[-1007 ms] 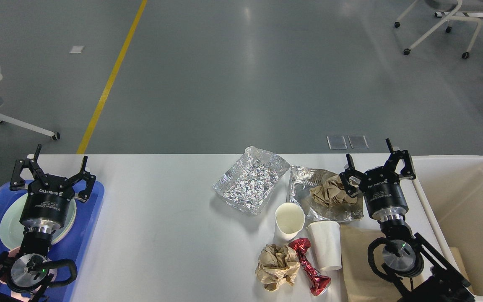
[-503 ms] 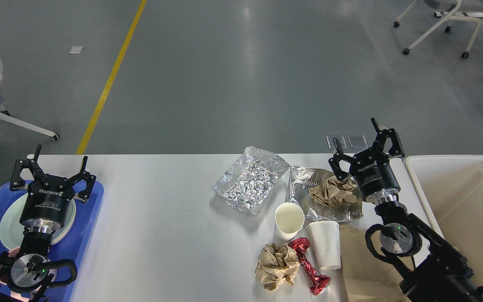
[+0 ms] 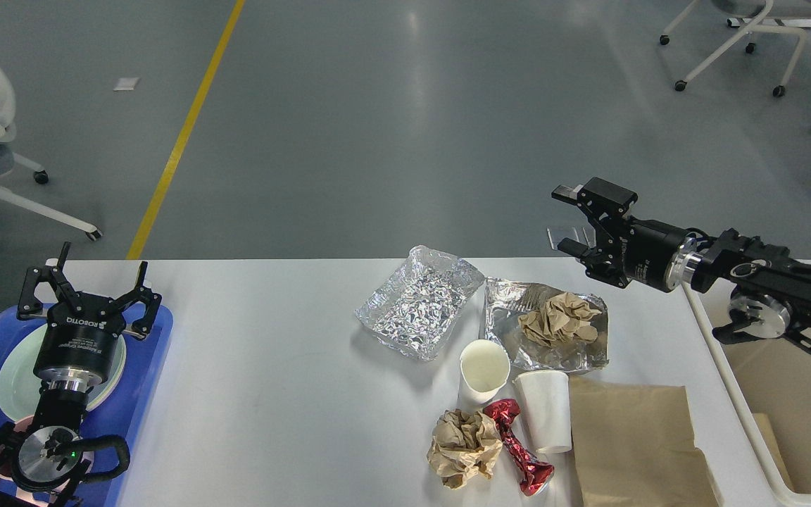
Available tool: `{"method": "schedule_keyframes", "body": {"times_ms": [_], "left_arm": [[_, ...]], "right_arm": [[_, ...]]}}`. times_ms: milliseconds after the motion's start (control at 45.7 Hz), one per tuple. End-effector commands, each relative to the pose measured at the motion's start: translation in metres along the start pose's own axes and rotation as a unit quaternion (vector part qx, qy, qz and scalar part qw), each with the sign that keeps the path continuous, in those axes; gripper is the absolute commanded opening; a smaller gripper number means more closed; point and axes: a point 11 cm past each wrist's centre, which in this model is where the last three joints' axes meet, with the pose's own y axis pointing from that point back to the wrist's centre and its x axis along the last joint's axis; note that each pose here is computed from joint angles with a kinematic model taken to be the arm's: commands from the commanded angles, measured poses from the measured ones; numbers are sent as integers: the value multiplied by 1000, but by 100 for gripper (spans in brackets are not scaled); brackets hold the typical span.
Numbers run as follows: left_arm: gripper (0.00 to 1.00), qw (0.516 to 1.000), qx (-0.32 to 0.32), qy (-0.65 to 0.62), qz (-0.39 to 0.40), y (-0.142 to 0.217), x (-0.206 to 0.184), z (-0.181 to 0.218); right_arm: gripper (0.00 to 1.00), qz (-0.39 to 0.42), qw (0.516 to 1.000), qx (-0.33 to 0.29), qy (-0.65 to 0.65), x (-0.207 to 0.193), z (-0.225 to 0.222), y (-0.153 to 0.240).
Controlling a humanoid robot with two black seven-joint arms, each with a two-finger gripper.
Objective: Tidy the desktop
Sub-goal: 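Swing the right gripper over and lower it toward the brown paper bag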
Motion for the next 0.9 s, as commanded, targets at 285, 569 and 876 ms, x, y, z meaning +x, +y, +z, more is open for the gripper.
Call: {"method": "schedule_keyframes", "body": {"times_ms": [285,569,876], "left_arm": [[96,1000,0,0,0,0,0,0],[96,1000,0,0,0,0,0,0],[96,1000,0,0,1,1,0,0]], "right_arm": [[100,-224,930,-215,197,-24,-75,3],[100,-194,837,-426,283,-37,-114,30],[100,-185,777,-511,317,-67,-151,93]]}}
